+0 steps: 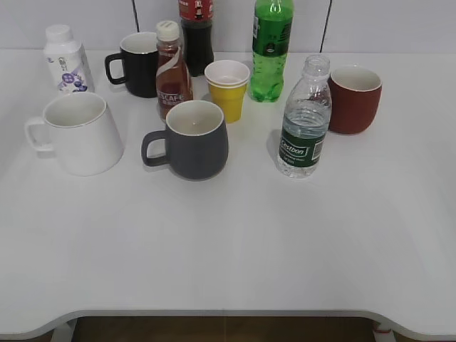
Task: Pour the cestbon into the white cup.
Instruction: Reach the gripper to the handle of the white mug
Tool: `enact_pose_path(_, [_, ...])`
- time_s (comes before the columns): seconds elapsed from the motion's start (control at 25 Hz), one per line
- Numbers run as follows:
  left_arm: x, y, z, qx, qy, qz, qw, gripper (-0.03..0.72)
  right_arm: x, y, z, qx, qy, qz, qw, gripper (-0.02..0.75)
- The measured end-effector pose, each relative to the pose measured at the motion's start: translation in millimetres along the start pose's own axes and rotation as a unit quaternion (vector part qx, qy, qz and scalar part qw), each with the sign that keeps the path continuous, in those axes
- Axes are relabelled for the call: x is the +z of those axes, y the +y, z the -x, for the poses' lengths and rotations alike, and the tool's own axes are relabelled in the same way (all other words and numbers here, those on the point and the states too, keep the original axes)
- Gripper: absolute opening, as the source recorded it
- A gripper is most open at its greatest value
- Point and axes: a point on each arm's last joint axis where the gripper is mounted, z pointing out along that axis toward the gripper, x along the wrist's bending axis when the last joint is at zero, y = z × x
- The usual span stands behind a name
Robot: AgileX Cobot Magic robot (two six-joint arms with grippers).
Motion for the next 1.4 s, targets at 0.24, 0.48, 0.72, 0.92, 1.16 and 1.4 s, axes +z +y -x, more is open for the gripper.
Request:
enact_pose_path(0.24, [79.3, -56.9, 3.3, 0.021, -0.014, -0.091, 0.996, 0.237, 0.0, 0.0, -0.1, 0.000, 0.000, 0.000, 1.000, 0.589])
enact_pose_path(0.48, [113.2, -133.1, 7.2, 0.020, -0.029, -0.181, 0.983, 0.238, 0.0, 0.0, -0.1, 0.000, 0.000, 0.000, 1.000, 0.589])
enact_pose_path(0.72, [102.3, -188.8, 12.1, 0.018, -0.049, -0.213, 0.976, 0.239, 0.0, 0.0, -0.2, 0.001, 0.001, 0.000, 1.000, 0.589])
enact_pose_path(0.92, [110.3, -211.7, 14.2, 0.008, -0.055, -0.192, 0.980, 0.317, 0.0, 0.0, -0.2, 0.001, 0.001, 0.000, 1.000, 0.589])
enact_pose_path(1.16, [123.6, -233.3, 16.0, 0.004, -0.061, -0.197, 0.978, 0.372, 0.0, 0.0, -0.2, 0.001, 0.001, 0.000, 1.000, 0.589])
enact_pose_path(1.4, [144.6, -239.3, 16.2, 0.005, -0.061, -0.185, 0.981, 0.357, 0.0, 0.0, -0.2, 0.001, 0.001, 0.000, 1.000, 0.589])
